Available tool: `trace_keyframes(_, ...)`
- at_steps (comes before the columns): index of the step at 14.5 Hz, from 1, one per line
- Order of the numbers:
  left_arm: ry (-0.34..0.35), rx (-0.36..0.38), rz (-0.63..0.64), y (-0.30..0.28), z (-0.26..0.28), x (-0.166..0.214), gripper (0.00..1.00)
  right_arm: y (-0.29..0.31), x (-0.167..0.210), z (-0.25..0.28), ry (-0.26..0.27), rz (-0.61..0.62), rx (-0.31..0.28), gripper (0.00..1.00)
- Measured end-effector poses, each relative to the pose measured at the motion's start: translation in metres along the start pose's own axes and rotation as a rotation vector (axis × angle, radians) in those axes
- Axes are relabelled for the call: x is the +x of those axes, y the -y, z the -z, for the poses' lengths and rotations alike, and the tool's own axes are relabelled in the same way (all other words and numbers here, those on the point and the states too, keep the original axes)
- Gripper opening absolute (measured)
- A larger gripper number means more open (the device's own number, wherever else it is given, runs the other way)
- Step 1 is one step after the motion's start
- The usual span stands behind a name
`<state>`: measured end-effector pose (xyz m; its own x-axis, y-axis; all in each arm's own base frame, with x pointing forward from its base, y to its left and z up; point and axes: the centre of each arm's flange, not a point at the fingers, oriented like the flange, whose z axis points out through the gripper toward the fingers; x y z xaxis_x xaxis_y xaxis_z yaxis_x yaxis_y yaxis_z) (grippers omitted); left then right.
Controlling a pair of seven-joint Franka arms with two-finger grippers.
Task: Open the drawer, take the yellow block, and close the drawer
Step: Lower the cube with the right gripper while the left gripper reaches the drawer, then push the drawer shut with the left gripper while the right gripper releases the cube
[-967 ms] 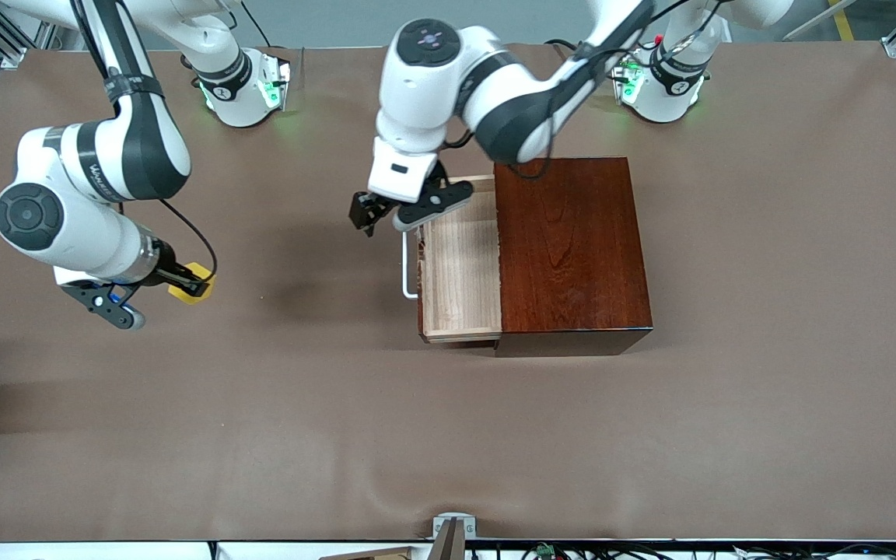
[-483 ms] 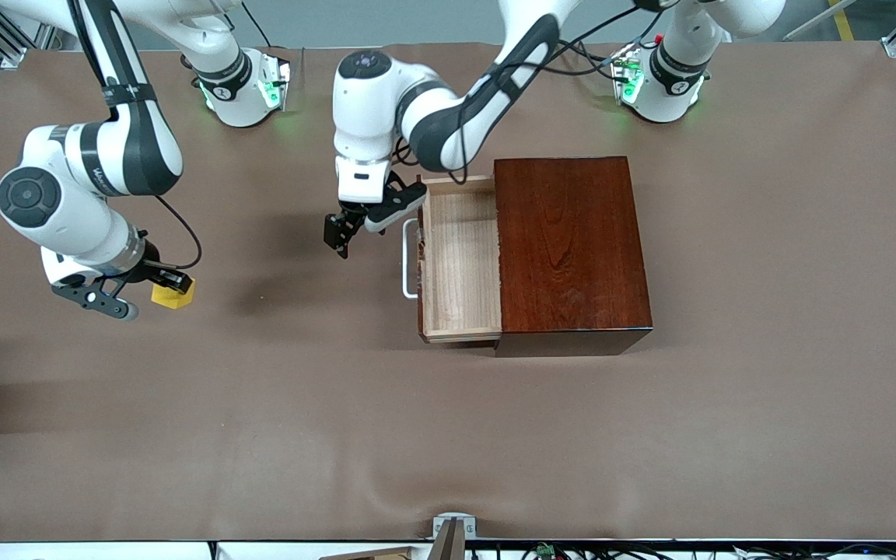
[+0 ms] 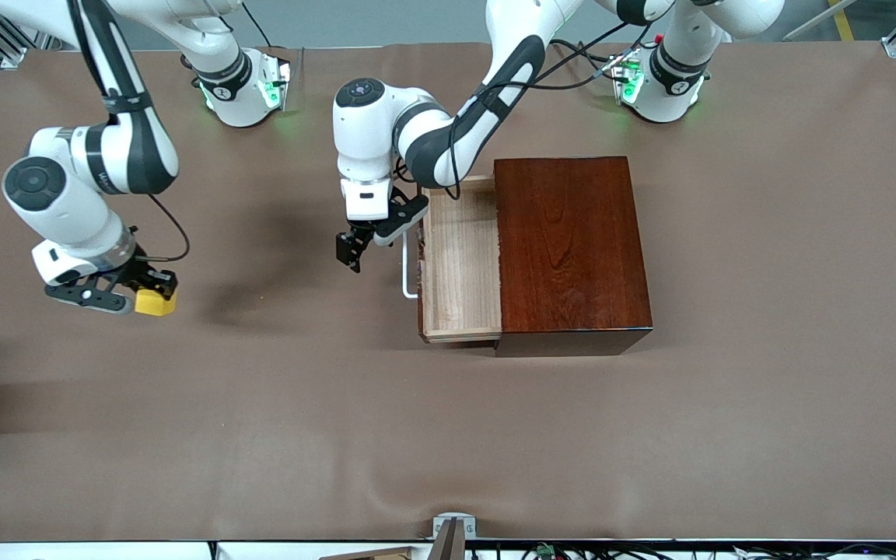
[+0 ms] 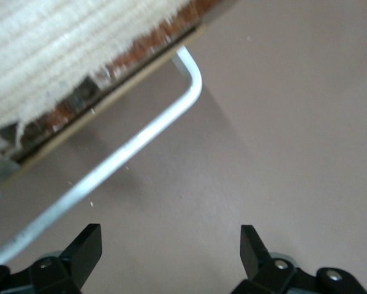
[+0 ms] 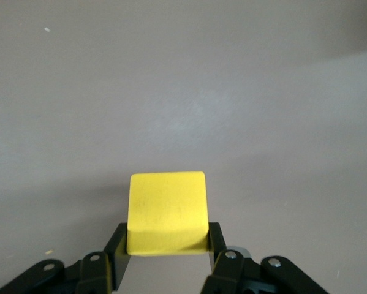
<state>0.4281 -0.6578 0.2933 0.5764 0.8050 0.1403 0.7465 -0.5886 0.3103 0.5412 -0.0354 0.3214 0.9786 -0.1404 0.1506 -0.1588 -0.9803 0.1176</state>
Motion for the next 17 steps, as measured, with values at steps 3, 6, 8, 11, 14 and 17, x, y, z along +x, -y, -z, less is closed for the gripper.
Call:
trace_keyframes(3,-0.022,0.023,0.010,0.000,-0.002,0.007,1.00,-0.017,-0.011,-0.017,-0.036,0.031,0.012,0.56)
trace_keyframes(6,-0.046,0.060,0.010,0.001,-0.001,0.011,1.00,-0.010,-0.025,-0.034,-0.087,0.047,0.034,0.56)
trace_keyframes(8,-0.085,0.119,-0.021,0.003,-0.001,0.023,1.00,-0.006,-0.035,-0.051,-0.113,0.054,0.050,0.56)
trace_keyframes(11,-0.122,0.187,-0.017,0.003,0.001,0.045,1.00,-0.002,-0.046,-0.081,-0.153,0.060,0.072,0.56)
trace_keyframes(14,-0.163,0.268,0.009,0.004,0.000,0.072,1.00,-0.003,-0.055,-0.105,-0.165,0.058,0.083,0.56)
trace_keyframes(17,-0.199,0.351,0.024,0.010,0.003,0.088,1.00,-0.003,-0.057,-0.111,-0.168,0.058,0.086,0.56)
